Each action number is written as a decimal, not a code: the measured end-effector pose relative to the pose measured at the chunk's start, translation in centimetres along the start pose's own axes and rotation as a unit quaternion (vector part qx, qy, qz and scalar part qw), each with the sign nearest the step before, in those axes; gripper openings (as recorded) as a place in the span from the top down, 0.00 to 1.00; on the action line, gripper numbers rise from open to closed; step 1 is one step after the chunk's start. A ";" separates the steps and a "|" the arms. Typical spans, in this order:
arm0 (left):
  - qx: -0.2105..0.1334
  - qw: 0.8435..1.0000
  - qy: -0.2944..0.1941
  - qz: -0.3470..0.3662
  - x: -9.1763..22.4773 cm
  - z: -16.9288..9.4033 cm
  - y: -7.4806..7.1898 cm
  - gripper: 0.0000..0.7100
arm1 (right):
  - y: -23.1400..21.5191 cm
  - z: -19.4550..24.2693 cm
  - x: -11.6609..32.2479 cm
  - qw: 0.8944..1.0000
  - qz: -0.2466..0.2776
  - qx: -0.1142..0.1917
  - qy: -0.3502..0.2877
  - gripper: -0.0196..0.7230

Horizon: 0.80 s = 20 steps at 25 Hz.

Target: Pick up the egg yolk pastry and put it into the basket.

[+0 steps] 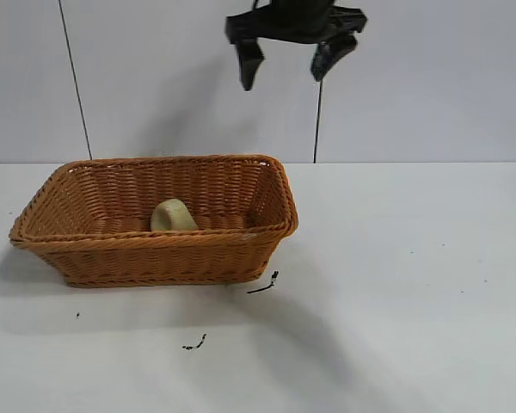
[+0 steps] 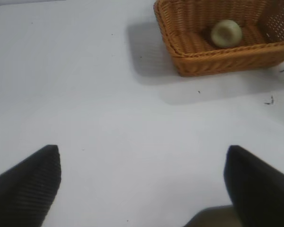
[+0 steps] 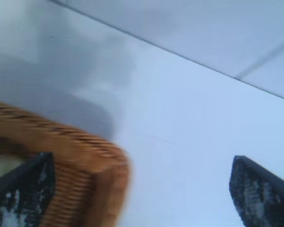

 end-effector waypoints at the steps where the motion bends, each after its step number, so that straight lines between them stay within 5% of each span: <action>1: 0.000 1.000 0.000 0.000 0.0 0.0 0.0 0.02 | -1.7 0.1 0.2 1.000 0.012 0.008 0.005 0.04; 11: 0.000 1.000 0.000 0.000 0.0 0.0 0.0 0.02 | -12.8 0.0 2.8 0.993 0.095 0.061 0.034 0.04; 20: 0.000 1.000 0.000 0.000 0.0 0.0 0.0 0.02 | -13.6 -3.0 2.9 0.993 0.094 0.065 0.028 0.04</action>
Point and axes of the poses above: a point on each arm's last joint axis where the gripper is mounted, z pointing out along that axis toward the gripper, y along the wrist's bending axis when the last joint is at zero, x = y × z, the point moved 7 cm from there along z, pointing out along that axis toward the gripper, and after that the axes turned 6 degrees about -z, right-handed, at the moved point
